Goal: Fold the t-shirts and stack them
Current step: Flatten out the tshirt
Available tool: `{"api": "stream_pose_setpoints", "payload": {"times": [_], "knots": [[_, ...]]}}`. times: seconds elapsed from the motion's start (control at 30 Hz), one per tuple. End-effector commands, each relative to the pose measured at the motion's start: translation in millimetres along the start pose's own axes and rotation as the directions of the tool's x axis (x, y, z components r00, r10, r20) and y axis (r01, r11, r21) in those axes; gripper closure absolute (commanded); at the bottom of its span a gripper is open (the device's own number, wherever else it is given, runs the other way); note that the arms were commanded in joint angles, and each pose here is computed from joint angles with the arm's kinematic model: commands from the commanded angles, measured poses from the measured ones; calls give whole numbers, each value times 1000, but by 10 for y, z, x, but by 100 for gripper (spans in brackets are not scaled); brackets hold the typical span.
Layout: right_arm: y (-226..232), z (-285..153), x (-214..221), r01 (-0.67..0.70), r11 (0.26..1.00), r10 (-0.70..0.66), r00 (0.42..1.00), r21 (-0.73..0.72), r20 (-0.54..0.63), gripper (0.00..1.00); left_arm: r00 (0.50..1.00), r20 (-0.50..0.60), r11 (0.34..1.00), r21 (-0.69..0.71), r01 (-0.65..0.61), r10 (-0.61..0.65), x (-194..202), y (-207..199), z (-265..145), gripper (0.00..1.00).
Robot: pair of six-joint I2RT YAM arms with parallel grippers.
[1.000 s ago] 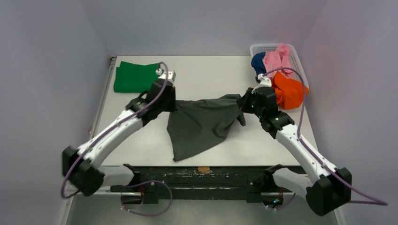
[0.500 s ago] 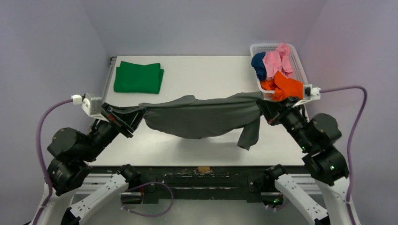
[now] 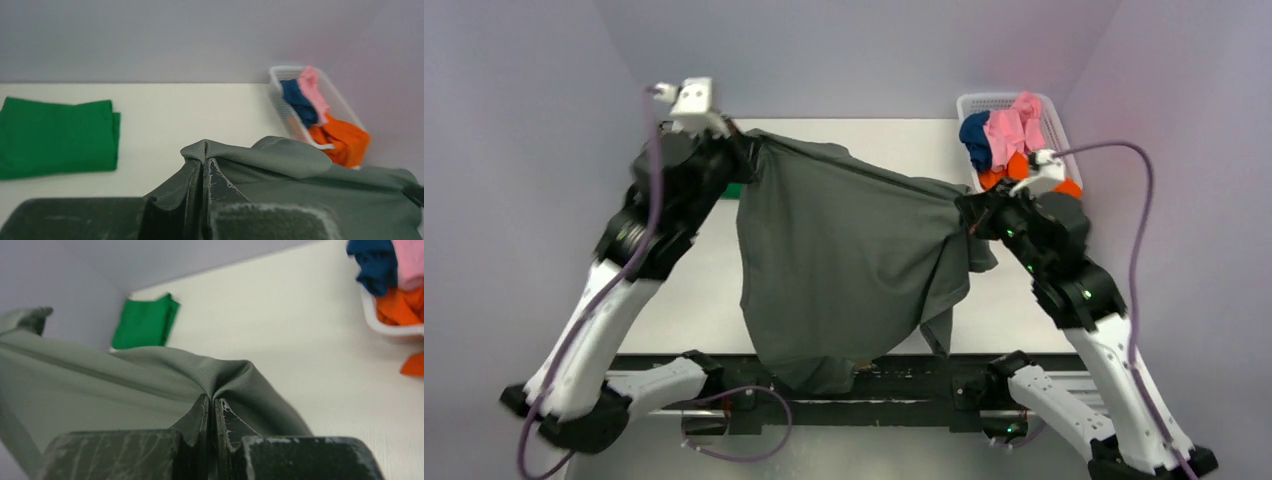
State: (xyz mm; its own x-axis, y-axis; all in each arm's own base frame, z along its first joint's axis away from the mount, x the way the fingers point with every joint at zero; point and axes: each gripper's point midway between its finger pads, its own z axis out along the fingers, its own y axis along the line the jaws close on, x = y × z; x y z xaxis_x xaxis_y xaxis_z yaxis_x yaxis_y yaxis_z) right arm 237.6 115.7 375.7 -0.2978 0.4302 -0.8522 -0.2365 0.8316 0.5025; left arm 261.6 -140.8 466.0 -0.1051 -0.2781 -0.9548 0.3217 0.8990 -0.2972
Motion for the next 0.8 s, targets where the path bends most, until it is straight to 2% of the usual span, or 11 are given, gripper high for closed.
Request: {"api": "stream_pose_setpoints", "payload": {"times": [0.0,0.1,0.17,0.2,0.27,0.3,0.33,0.37,0.4,0.43,0.77], "knots": [[-806,730,590,44,946,-2,992,321,-129,99,962,-274,911,-402,-95,-21,977,1038,1148,100],[-1213,1383,1086,49,931,58,959,361,-279,96,903,-430,851,-477,-221,-7,1603,1463,1824,100],[-1465,1873,1324,33,934,99,933,356,-345,79,852,-524,829,-475,-293,1,2040,1662,2264,92],[-1615,2085,1457,40,925,116,917,379,-382,65,831,-556,811,-490,-321,-6,2046,1710,2400,82],[-1820,2378,1623,73,905,138,882,419,-451,53,787,-617,786,-499,-365,-26,2240,1798,2560,51],[-1903,2465,1641,107,894,125,874,436,-470,43,782,-623,790,-491,-368,-23,2304,1811,2636,34],[-1979,2522,1669,125,882,119,873,454,-472,35,783,-621,798,-477,-369,-9,2332,1806,2683,7],[-1962,2549,1630,121,885,111,883,450,-456,28,789,-614,809,-463,-363,3,2340,1789,2701,1],[-1955,2540,1593,105,883,117,894,456,-432,16,811,-585,825,-451,-340,14,2244,1731,2686,0],[-1955,2512,1541,103,881,110,905,462,-411,13,822,-569,840,-437,-320,18,2219,1689,2663,0],[-1741,1612,1734,82,910,114,893,407,-435,11,784,-594,930,-362,-60,-180,2552,1109,1334,0]]}}
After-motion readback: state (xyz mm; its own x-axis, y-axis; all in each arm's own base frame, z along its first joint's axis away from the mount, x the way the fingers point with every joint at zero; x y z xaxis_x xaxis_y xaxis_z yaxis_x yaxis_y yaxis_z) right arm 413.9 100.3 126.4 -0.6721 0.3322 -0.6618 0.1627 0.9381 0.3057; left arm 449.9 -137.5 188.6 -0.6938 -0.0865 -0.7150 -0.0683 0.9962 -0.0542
